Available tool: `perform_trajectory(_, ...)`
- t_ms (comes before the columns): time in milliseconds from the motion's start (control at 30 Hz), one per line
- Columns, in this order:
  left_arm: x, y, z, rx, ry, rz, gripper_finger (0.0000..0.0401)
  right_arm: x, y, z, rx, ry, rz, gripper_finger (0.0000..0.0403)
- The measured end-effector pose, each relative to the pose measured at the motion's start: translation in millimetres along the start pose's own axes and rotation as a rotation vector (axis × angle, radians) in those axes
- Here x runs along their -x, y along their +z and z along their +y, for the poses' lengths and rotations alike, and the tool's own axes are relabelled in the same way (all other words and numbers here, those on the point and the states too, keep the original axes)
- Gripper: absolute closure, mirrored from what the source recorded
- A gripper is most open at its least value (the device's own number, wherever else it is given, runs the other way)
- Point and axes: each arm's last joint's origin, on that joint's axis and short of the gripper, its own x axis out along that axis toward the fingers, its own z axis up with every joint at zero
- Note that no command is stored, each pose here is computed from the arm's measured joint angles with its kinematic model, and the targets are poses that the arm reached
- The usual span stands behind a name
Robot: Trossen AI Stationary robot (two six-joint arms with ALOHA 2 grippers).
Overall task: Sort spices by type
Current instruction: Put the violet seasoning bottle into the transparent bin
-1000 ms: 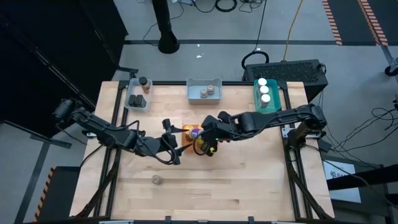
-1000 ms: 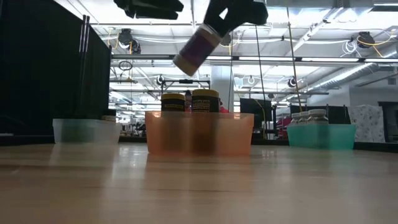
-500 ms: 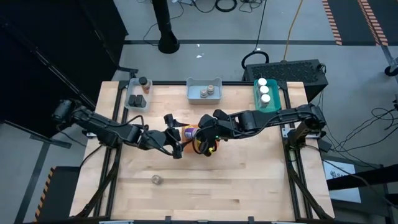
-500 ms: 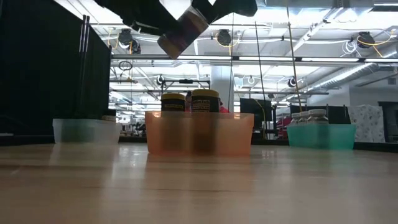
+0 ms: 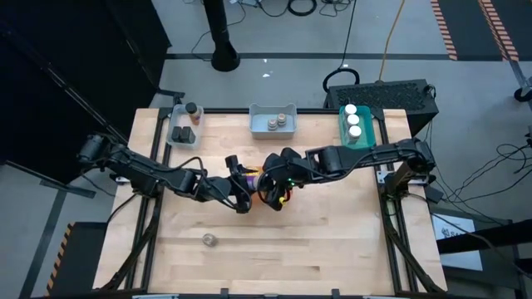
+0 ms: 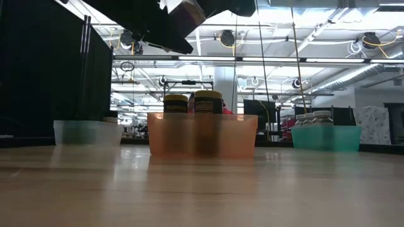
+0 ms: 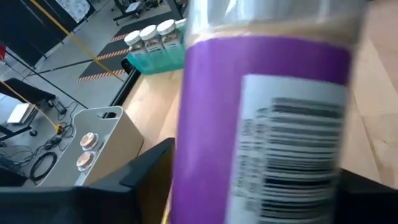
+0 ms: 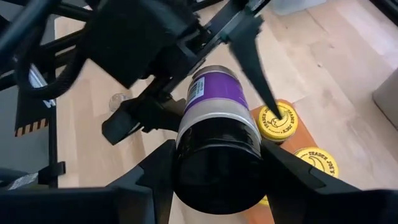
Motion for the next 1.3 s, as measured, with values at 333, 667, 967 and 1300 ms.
perform_trajectory(333, 0.0, -0.2, -0.1, -0.003, 0.002, 0.001, 0.0214, -0.2, -0.6, -2.1, 0.024, -0.009, 0.014, 0.0231)
perform_trajectory(667, 0.1, 0.1, 0.0, -0.003, 0.009, -0.001, 0.0214, -0.2, -0.5, -2.2, 0.052, -0.011, 0.013, 0.0231)
perform_trajectory(967, 7.4, 11.5, -7.2, -0.029, 0.033, -0.103, 0.0214, 14.3, 2.8, -2.0, 0.166, 0.006, -0.023, 0.0083)
perform_trajectory(1300, 20.9, 9.1, -19.0, 0.014, -0.003, -0.355, 0.0216, 78.6, -3.7, 15.2, 0.333, -0.055, -0.201, 0.0036)
